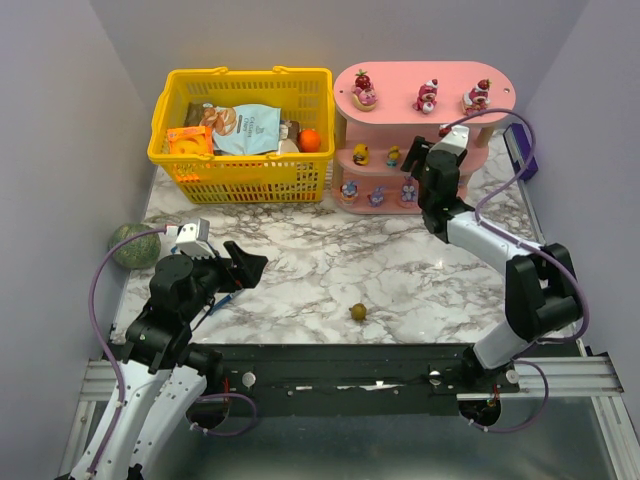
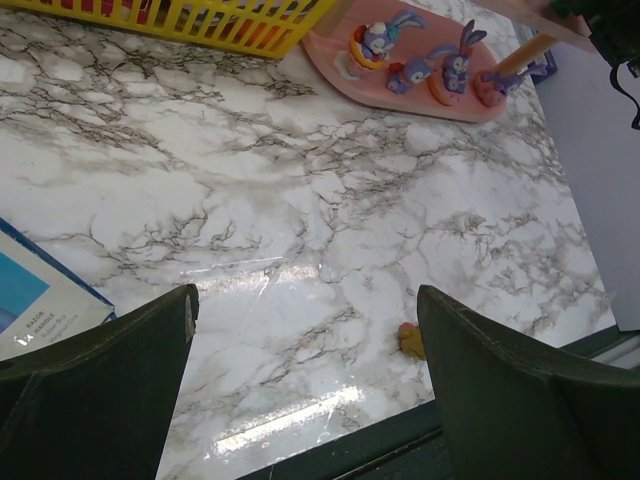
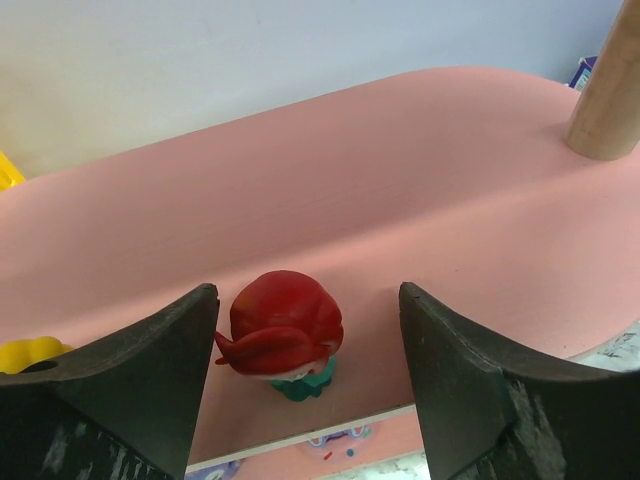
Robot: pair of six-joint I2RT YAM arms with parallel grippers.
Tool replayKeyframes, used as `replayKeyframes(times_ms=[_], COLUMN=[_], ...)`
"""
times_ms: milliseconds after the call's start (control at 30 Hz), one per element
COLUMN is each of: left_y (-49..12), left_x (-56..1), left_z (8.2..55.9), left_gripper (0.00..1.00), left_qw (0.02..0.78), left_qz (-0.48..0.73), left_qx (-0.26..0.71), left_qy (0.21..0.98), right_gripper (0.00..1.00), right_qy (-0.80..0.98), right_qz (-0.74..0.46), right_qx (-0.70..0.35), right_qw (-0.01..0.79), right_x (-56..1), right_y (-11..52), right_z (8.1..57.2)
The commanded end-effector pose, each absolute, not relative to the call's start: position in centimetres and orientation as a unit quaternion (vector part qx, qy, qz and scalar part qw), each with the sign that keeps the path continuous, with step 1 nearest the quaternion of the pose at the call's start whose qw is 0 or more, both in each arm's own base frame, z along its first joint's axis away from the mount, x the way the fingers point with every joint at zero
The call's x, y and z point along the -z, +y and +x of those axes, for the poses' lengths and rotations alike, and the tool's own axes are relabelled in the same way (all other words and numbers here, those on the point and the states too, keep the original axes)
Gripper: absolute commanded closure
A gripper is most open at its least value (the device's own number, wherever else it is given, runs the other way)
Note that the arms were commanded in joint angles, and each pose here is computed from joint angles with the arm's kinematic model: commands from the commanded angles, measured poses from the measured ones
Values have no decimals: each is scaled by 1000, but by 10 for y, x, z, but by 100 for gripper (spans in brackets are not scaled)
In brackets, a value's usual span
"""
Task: Place and organize the plastic toys onto the shelf
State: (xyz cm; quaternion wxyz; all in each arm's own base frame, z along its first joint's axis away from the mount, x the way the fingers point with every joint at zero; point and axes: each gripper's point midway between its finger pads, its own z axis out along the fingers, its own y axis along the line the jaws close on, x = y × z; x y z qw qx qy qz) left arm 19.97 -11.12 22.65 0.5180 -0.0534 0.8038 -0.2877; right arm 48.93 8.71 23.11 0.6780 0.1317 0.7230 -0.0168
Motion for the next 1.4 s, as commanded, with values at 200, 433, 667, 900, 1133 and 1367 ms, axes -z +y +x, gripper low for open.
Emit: replayKeyframes(times_ms=[200,433,667,900,1133,1367], left_y=[-106,-107,-108,-108,-108,-108], left_x=[-223,-224,-226,-229,-229,-230], left_z=[202,201,200,198,198,197], left_gripper=[1,1,1,1,1,1], left_qw=[519,520,522,526,528,529], left_qz=[-61,-60,-57,-54,-54,-54], left_qx=[276,277,281,286,287,288], left_qy=[807,806,803,799,797,796], right_gripper=[19,18,18,19,22,31], right_qy=[703,717,739,788,846,874], right_qz=[155,142,141,86,34,-11], right_qx=[5,-18,-56,-163,-195,-230], right_qw=[695,682,657,587,495,427], right_x=[-258,-268,-263,-234,-164,-114], right_y=[75,78,81,128,184,223], right_z=[467,447,413,357,293,220])
